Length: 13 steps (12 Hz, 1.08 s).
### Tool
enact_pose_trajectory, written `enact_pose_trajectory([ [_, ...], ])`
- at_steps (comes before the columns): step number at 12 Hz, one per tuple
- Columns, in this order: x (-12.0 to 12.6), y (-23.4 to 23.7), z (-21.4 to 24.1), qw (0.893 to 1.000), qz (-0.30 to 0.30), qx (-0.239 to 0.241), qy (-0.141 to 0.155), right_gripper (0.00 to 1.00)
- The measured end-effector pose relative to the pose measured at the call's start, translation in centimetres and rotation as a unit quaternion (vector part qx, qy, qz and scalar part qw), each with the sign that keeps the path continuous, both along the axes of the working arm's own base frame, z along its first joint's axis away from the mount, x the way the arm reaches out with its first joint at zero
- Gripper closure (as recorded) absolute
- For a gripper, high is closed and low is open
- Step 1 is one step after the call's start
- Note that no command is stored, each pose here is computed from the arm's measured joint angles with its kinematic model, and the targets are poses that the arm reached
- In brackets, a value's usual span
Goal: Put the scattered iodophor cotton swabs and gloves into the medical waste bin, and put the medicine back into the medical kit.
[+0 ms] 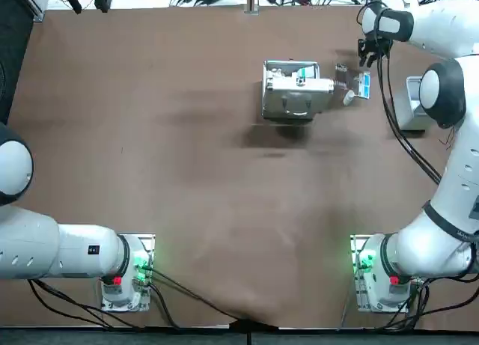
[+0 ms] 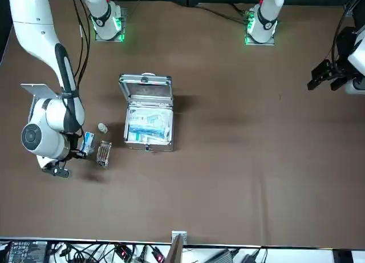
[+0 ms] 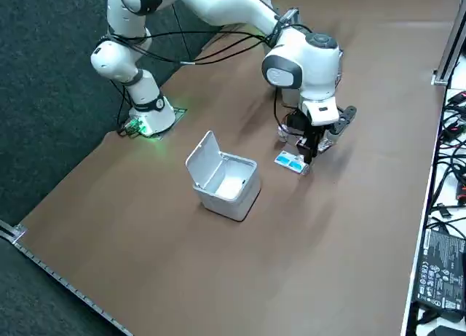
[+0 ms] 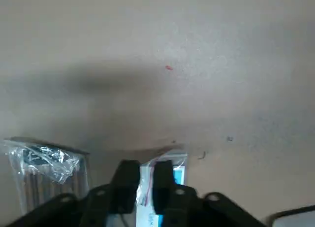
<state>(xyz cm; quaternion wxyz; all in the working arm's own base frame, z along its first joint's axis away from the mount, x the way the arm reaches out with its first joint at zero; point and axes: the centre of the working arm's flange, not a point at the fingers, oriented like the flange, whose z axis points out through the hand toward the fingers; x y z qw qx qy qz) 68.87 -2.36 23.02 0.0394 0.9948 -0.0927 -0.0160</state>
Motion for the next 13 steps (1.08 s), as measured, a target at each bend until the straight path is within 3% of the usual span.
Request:
enact_pose_trajectory([
  [1,0.0,-0.1,0.1,1.000,-0.001,0.000,-0.001,0.88],
  [2,0.0,-0.2,0.3,1.000,-0.002,0.000,-0.001,0.99],
  [13,-0.4,-3.5,10.4,0.999,-0.034,0.011,-0.014,0.99],
])
